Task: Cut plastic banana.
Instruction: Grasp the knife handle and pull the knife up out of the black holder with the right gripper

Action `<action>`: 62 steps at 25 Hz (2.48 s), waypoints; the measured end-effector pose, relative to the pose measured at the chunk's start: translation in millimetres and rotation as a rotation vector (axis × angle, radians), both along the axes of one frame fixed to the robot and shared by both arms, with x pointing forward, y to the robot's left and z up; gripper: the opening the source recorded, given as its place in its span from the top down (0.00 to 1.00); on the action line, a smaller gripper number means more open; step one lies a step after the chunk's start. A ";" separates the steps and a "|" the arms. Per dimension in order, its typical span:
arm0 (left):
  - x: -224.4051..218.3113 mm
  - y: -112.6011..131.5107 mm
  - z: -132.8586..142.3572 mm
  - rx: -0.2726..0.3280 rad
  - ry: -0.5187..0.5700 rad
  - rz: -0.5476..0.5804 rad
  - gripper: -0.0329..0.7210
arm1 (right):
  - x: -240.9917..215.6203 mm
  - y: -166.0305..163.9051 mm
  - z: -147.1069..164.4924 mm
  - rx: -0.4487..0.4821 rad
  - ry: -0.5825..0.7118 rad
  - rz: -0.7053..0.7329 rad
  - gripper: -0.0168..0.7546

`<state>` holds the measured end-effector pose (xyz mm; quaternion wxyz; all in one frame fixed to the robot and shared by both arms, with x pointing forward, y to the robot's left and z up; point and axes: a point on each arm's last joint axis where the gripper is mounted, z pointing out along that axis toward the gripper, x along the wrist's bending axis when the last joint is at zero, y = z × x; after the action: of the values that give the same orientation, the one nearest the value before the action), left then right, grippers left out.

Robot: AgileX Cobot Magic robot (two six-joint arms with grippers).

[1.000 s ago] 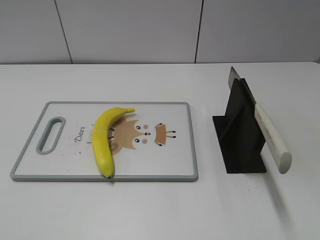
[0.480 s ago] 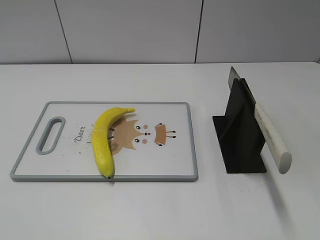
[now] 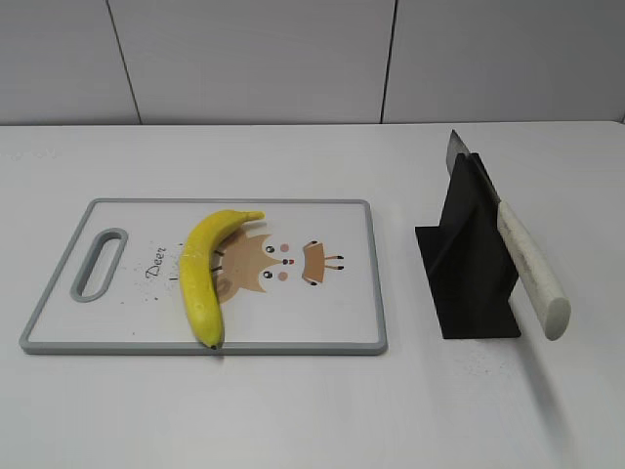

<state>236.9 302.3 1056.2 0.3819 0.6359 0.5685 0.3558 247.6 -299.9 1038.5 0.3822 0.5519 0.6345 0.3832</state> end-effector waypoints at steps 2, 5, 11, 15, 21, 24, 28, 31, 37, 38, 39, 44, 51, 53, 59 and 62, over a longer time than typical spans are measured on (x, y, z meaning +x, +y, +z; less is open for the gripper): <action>0.0 0.0 0.0 0.000 0.000 0.000 0.21 | 0.0 0.0 0.0 0.000 0.000 0.000 0.21; 0.0 0.0 0.0 0.000 0.000 0.000 0.21 | 0.0 0.0 0.1 -0.001 -0.001 0.000 0.21; 0.0 0.0 0.0 0.000 0.000 0.000 0.21 | 18.4 1.8 8.2 -0.011 0.120 0.000 0.21; 0.0 0.0 0.0 0.000 0.000 0.000 0.21 | 41.2 7.7 16.6 0.024 0.246 0.019 0.21; 0.0 0.0 0.0 0.000 0.000 0.000 0.21 | 82.2 17.7 25.0 0.082 0.447 0.040 0.21; 0.0 0.0 0.0 0.007 -0.001 -0.004 0.21 | 101.0 24.7 27.0 0.100 0.515 0.069 0.21; -0.1 -0.6 0.0 0.021 -0.002 -0.019 0.21 | 125.6 37.5 30.5 0.074 0.592 0.132 0.21; -0.2 -2.6 0.0 0.038 -0.004 -0.051 0.21 | 146.6 45.1 31.9 0.062 0.654 0.147 0.21; -0.5 -4.8 0.0 0.046 -0.007 -0.083 0.21 | 190.3 56.8 30.2 0.063 0.778 0.147 0.21; -0.5 -5.1 0.0 0.048 -0.007 -0.088 0.21 | 197.0 59.2 29.3 0.073 0.794 0.148 0.21; -0.6 -5.3 0.0 0.049 -0.008 -0.091 0.21 | 202.8 61.5 27.5 0.085 0.812 0.150 0.21; -0.6 -5.4 0.0 0.051 -0.008 -0.093 0.21 | 225.3 76.5 18.8 0.086 0.869 0.165 0.21; -0.6 -5.4 0.0 0.051 -0.008 -0.093 0.21 | 245.4 102.3 -8.4 0.018 0.934 0.134 0.21; -0.6 -5.4 0.0 0.052 -0.008 -0.094 0.21 | 250.8 106.3 -18.9 0.022 0.965 0.110 0.21; -0.6 -5.4 0.0 0.052 -0.008 -0.094 0.21 | 263.3 109.9 -47.3 0.005 1.037 0.066 0.25; -0.6 -5.4 0.0 0.052 -0.008 -0.094 0.21 | 266.2 111.1 -56.0 0.001 1.061 0.060 0.35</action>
<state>236.4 296.9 1056.2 0.3837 0.6701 0.5271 0.3547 513.8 -188.7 982.5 -0.0026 0.6515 0.7561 0.0625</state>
